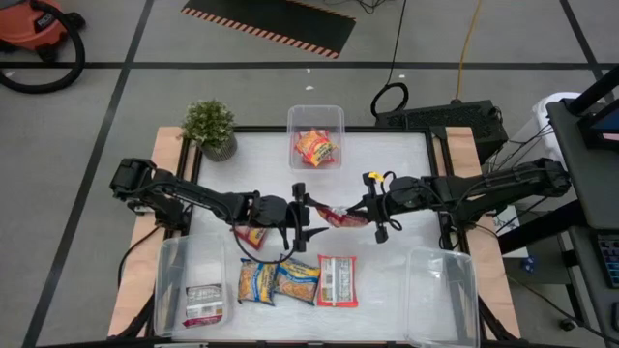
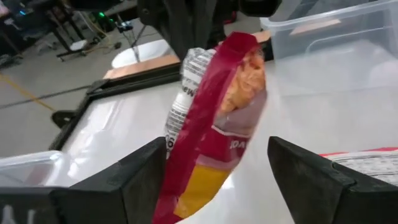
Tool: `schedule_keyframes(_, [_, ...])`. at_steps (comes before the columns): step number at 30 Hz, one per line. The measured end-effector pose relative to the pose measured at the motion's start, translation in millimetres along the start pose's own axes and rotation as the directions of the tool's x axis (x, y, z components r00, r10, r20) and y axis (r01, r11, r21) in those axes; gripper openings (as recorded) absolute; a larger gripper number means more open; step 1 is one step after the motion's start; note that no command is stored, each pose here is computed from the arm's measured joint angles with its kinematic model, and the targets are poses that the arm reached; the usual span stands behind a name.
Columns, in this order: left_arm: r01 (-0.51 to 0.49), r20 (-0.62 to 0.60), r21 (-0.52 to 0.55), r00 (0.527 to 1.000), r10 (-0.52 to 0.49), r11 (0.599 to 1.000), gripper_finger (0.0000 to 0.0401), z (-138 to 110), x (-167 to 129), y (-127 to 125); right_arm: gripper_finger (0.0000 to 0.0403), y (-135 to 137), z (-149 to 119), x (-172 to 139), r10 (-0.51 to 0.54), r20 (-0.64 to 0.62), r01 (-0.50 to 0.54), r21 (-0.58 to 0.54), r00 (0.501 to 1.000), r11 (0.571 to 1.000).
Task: Sort Maruchan noodles
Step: Put the right red noodle pack into the bottom left transparent bin
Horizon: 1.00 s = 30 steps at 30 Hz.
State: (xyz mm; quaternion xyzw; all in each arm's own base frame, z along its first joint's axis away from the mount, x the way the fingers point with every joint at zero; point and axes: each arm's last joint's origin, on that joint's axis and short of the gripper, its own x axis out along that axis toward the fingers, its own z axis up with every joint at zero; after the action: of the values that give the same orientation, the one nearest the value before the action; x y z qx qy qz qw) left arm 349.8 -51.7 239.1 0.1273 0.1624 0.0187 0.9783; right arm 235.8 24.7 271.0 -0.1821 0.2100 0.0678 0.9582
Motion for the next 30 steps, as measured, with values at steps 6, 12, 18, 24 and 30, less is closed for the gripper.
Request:
schedule_keyframes(6, [-0.041,-0.001,-0.004,0.999,0.041,0.999,0.0354,0.0,0.5,3.7,0.0,0.0,0.0,0.0,0.0,0.0,0.0,0.0,1.0,1.0])
schedule_keyframes(12, [-0.055,-0.018,-0.018,0.998,0.055,0.998,0.039,-3.9,3.6,8.4,0.0,0.0,0.0,0.0,0.0,0.0,0.0,-0.006,1.0,1.0])
schedule_keyframes(18, [-0.031,-0.029,0.041,0.999,0.032,0.999,0.039,-8.9,8.0,5.4,0.0,0.0,0.0,0.0,0.0,0.0,0.0,0.01,1.0,1.0])
schedule_keyframes(24, [-0.008,0.027,0.113,1.0,0.005,0.994,0.039,-17.6,24.9,-1.8,0.0,0.5,-0.2,2.1,0.01,0.003,-0.01,0.014,1.0,1.0])
schedule_keyframes(30, [-0.032,0.09,0.173,0.996,0.016,0.984,0.039,-18.7,32.8,-2.4,0.0,2.9,-2.3,11.1,0.053,0.001,-0.053,-0.001,0.999,0.999])
